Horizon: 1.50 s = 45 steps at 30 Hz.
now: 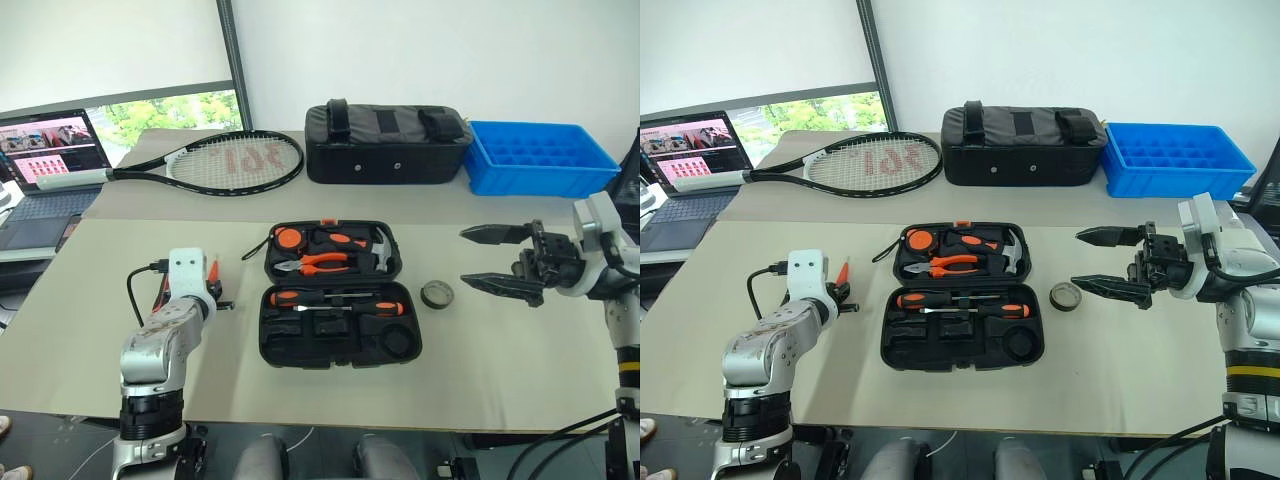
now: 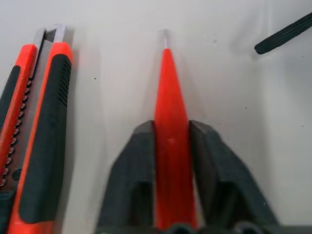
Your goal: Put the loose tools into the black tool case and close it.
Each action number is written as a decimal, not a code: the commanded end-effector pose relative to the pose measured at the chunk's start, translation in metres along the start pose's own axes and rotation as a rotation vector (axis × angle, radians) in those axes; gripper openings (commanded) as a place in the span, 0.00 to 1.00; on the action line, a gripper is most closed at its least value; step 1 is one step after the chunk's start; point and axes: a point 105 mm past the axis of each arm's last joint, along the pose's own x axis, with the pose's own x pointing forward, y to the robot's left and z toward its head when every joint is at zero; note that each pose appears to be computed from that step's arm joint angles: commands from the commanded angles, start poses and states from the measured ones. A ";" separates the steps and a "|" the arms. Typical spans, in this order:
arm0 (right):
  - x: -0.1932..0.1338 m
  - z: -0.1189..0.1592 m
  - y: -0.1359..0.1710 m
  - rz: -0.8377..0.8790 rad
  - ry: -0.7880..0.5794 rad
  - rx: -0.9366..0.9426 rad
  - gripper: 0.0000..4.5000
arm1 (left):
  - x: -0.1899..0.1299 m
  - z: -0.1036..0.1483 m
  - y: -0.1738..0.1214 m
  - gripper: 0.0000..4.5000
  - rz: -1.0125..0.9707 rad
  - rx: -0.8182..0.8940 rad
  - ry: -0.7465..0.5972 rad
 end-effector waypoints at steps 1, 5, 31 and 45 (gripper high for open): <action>-0.010 0.011 0.004 -0.011 -0.028 -0.046 1.00 | -0.010 0.040 0.000 0.10 -0.032 0.025 -0.200; -0.019 0.005 0.006 -0.044 -0.011 -0.024 1.00 | -0.049 0.086 -0.058 0.10 -0.456 0.155 -0.484; -0.035 0.000 0.022 -0.098 0.015 -0.019 1.00 | -0.071 -0.004 -0.117 0.10 -1.196 1.089 -0.112; -0.035 -0.003 0.023 -0.110 0.020 -0.026 1.00 | -0.065 -0.012 -0.126 0.10 -1.232 1.090 -0.030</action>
